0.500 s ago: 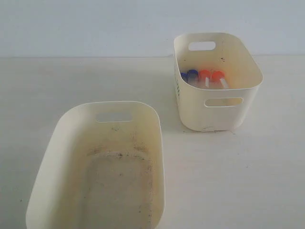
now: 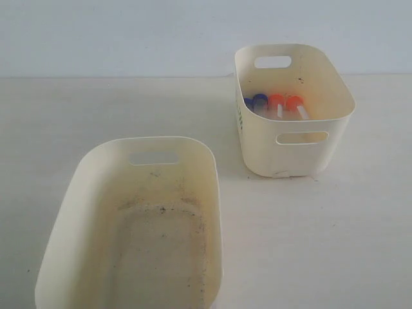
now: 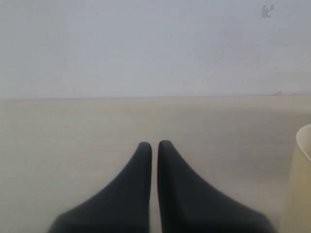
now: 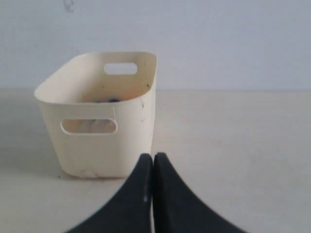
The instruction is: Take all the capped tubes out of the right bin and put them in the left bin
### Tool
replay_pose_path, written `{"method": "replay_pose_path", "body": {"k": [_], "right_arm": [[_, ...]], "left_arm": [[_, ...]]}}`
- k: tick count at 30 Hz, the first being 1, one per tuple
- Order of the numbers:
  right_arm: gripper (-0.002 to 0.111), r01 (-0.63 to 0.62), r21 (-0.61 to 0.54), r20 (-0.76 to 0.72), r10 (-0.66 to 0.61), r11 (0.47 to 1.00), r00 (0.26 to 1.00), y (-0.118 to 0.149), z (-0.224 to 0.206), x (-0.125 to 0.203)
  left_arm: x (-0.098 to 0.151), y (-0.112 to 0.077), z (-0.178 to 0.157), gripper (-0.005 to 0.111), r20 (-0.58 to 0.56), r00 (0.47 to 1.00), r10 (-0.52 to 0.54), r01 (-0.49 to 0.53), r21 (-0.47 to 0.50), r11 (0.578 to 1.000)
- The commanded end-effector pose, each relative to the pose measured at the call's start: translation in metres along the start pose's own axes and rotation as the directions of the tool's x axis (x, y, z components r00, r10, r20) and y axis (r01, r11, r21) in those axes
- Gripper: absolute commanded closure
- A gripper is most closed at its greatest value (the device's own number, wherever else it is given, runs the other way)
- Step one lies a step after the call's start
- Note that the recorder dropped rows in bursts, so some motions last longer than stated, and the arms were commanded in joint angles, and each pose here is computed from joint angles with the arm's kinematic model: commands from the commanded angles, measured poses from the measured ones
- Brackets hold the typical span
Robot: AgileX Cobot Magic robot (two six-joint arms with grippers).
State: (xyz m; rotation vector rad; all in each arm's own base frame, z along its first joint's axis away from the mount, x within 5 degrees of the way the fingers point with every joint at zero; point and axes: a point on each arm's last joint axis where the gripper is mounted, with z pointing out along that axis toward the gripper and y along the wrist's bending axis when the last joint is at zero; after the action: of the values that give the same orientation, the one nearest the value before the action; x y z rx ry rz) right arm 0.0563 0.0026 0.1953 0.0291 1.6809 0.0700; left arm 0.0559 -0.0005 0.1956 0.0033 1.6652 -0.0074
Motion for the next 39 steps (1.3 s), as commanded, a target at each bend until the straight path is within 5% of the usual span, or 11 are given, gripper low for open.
{"method": "replay_pose_path", "body": {"k": [1,6,10,12,15,17,19,22,25,31,39], "right_arm": [[0.108,0.011,0.016,0.148,-0.013,1.000,0.989,-0.001,-0.001,-0.013],[0.108,-0.015,0.043,0.560,-0.012,0.999,0.828,-0.004,-0.016,-0.051],[0.108,-0.088,-0.015,0.642,0.077,0.996,0.763,-0.002,-0.030,-0.082],[0.108,-0.080,-0.022,0.479,0.081,0.997,0.874,0.003,-0.024,-0.115],[0.108,-0.086,-0.029,-0.014,0.085,0.996,0.996,0.011,0.008,-0.145],[0.108,-0.139,-0.015,-0.378,0.123,0.990,0.918,0.016,0.030,-0.147],[0.108,-0.155,0.009,-0.542,0.135,0.988,0.830,0.017,0.044,-0.143],[0.108,-0.176,0.042,-0.590,0.166,0.984,0.790,0.016,0.058,-0.139],[0.108,-0.097,-0.054,-0.610,0.044,0.994,0.791,0.019,0.071,-0.142],[0.108,-0.108,-0.092,-0.597,0.032,0.990,0.801,0.024,0.120,-0.187],[0.108,-0.116,-0.155,-0.674,-0.019,0.981,0.739,0.068,0.199,-0.211]], "left_arm": [[-0.002,0.000,0.000,0.103,0.010,1.000,-0.007,0.007,0.008,1.000],[-0.002,0.000,0.000,0.103,0.010,1.000,-0.007,0.007,0.008,1.000],[-0.002,0.000,0.000,0.103,0.010,1.000,-0.007,0.007,0.008,1.000],[-0.002,0.000,0.000,0.103,0.010,1.000,-0.007,0.007,0.008,1.000],[-0.002,0.000,0.000,0.103,0.010,1.000,-0.007,0.007,0.008,1.000],[-0.002,0.000,0.000,0.103,0.010,1.000,-0.007,0.007,0.008,1.000],[-0.002,0.000,0.000,0.103,0.010,1.000,-0.007,0.007,0.008,1.000],[-0.002,0.000,0.000,0.103,0.010,1.000,-0.007,0.007,0.008,1.000],[-0.002,0.000,0.000,0.103,0.010,1.000,-0.007,0.007,0.008,1.000],[-0.002,0.000,0.000,0.103,0.010,1.000,-0.007,0.007,0.008,1.000],[-0.002,0.000,0.000,0.103,0.010,1.000,-0.007,0.007,0.008,1.000]]}}
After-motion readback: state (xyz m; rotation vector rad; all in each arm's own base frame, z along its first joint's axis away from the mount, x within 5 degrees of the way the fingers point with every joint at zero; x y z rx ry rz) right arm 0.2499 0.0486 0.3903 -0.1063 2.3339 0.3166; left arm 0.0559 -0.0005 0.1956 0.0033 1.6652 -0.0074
